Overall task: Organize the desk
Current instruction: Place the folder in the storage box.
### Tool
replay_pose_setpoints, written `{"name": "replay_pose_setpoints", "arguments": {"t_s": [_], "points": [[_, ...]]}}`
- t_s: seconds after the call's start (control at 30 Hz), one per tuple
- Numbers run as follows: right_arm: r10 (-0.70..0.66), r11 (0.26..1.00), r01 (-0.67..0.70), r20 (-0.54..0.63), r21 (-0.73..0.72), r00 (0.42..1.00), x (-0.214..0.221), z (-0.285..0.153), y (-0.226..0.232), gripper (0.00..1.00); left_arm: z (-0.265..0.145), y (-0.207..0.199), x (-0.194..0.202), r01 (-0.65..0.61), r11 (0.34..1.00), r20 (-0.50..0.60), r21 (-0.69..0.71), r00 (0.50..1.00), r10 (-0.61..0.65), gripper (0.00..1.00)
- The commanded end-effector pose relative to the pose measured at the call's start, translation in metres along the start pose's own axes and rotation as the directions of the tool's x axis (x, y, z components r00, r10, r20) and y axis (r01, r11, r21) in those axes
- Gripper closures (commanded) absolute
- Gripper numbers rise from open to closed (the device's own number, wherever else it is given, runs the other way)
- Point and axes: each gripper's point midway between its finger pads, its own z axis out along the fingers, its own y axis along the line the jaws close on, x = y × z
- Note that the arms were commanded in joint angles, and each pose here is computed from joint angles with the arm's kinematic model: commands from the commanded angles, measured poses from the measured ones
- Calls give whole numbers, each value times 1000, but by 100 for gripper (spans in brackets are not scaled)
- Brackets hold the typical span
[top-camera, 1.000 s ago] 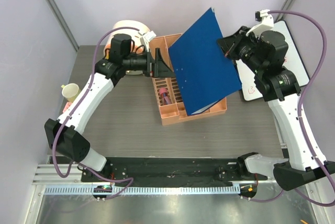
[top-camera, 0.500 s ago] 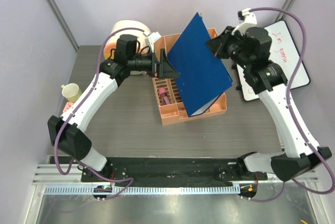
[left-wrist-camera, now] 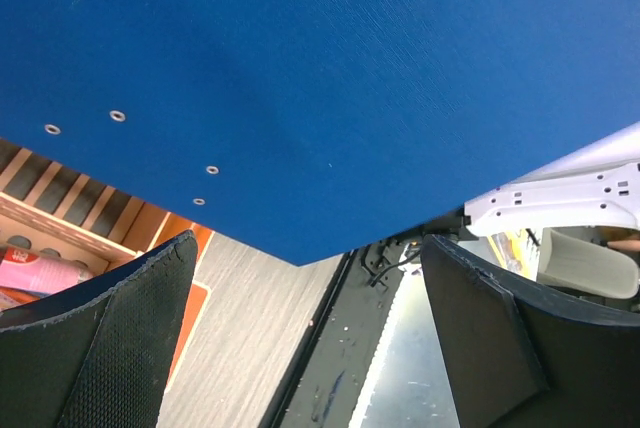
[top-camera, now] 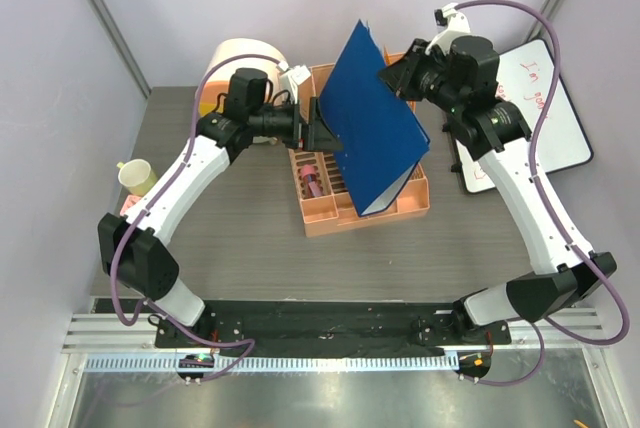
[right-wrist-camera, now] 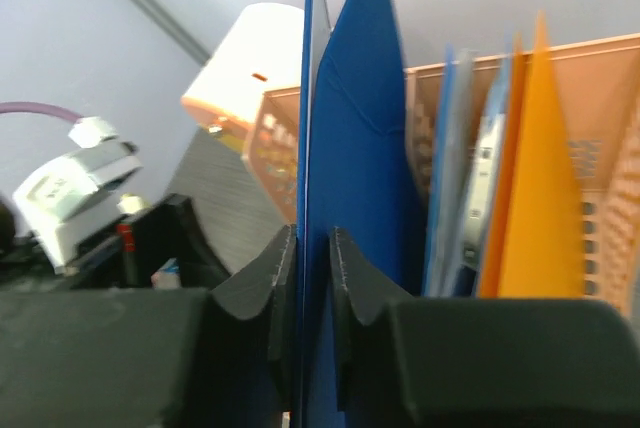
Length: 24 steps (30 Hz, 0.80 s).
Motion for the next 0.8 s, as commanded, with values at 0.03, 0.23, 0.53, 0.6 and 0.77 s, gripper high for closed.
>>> {"name": "replay_pose_setpoints", "arguments": {"t_s": [0.03,0.23,0.53,0.6,0.77], "points": [[130,949,-120,16,-292,991,-30,-18,75,65,-4,-2,-4,-52,999,20,-2,998,53,7],[166,936,-166,-26,-309,986,-17,-30,80,61,-3,-3,-6,-51,999,22,4,998,51,7],[193,944,-195,-35,-266,981,12,-47,63,57,-5,-6,-7,-47,999,26,11,999,47,7],[188,947,-189,-28,-259,982,10,-48,62,57,-6,-8,-9,-52,999,30,11,998,51,7],[136,964,-132,5,-231,991,-1,-63,60,43,-7,-10,-9,-50,999,29,15,998,50,8]]}}
